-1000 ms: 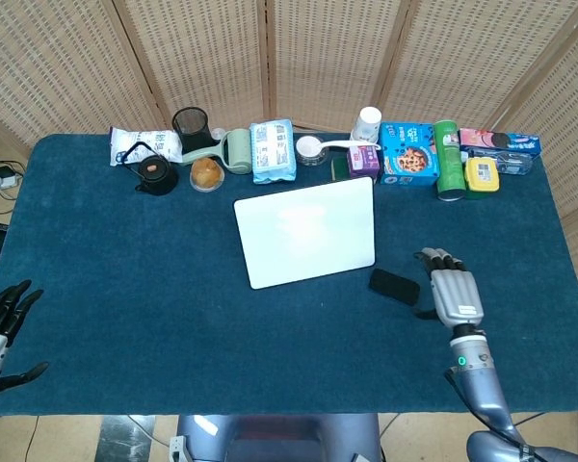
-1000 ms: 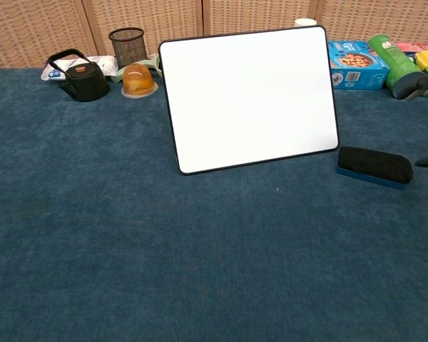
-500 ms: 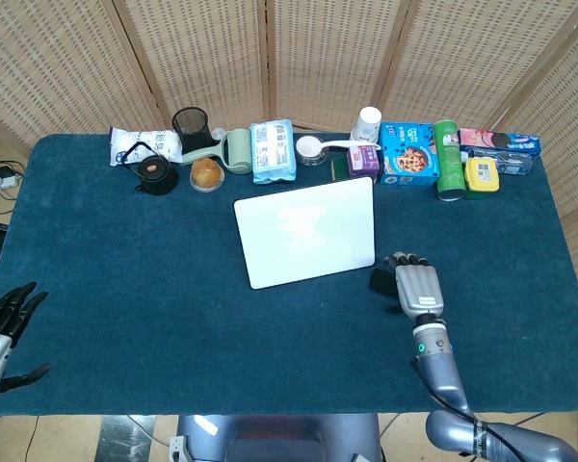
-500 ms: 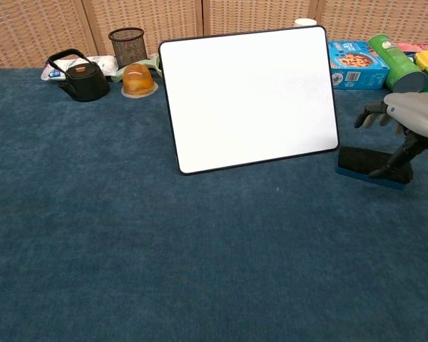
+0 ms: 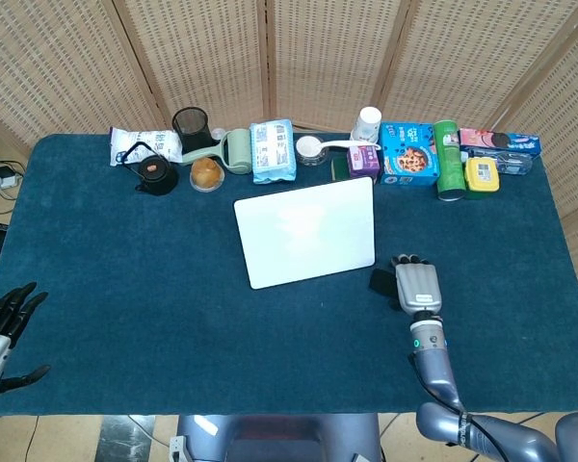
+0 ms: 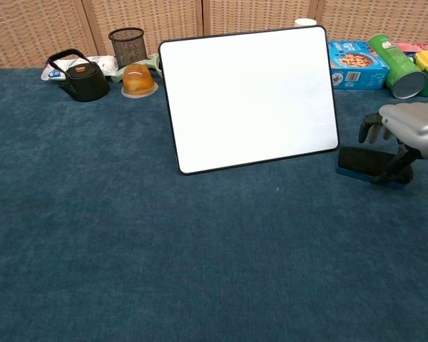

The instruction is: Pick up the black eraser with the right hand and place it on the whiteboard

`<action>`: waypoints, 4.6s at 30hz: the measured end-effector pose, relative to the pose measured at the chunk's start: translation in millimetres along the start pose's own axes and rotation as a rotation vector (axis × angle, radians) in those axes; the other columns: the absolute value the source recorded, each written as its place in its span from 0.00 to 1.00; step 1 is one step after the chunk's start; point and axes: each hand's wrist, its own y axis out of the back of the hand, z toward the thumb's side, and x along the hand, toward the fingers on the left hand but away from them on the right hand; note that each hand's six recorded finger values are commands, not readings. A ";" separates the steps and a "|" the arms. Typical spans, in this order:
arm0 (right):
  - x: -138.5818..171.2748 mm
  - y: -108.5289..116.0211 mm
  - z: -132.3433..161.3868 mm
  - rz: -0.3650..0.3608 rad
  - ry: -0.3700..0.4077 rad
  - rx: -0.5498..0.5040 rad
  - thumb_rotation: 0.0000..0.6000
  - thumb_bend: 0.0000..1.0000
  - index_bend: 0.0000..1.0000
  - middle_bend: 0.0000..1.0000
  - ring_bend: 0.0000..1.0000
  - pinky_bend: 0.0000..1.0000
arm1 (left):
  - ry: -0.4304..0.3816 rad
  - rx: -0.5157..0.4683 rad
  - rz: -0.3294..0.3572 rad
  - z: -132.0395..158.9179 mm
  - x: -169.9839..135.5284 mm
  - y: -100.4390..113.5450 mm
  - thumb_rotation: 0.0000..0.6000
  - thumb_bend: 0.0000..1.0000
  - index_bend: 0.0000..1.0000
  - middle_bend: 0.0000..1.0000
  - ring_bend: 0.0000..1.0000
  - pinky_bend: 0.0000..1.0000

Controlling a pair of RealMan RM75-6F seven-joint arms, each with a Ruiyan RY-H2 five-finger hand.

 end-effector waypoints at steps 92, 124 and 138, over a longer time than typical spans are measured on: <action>-32.7 51.6 156.9 -0.496 0.217 -0.073 1.00 0.03 0.18 0.38 0.37 0.57 | 0.000 -0.027 -0.028 -2.3 -1.8 -0.5 1.00 0.07 0.00 0.00 0.00 0.10; -26.2 34.3 161.2 -0.465 0.195 -0.037 1.00 0.00 0.07 0.00 0.02 0.12 | -0.012 -0.031 -0.024 -1.7 -3.7 0.7 1.00 0.07 0.00 0.00 0.00 0.10; -17.5 57.6 153.0 -0.534 0.225 -0.131 1.00 0.00 0.07 0.00 0.03 0.11 | -0.013 -0.035 -0.027 -2.4 -2.7 1.3 1.00 0.07 0.00 0.00 0.00 0.10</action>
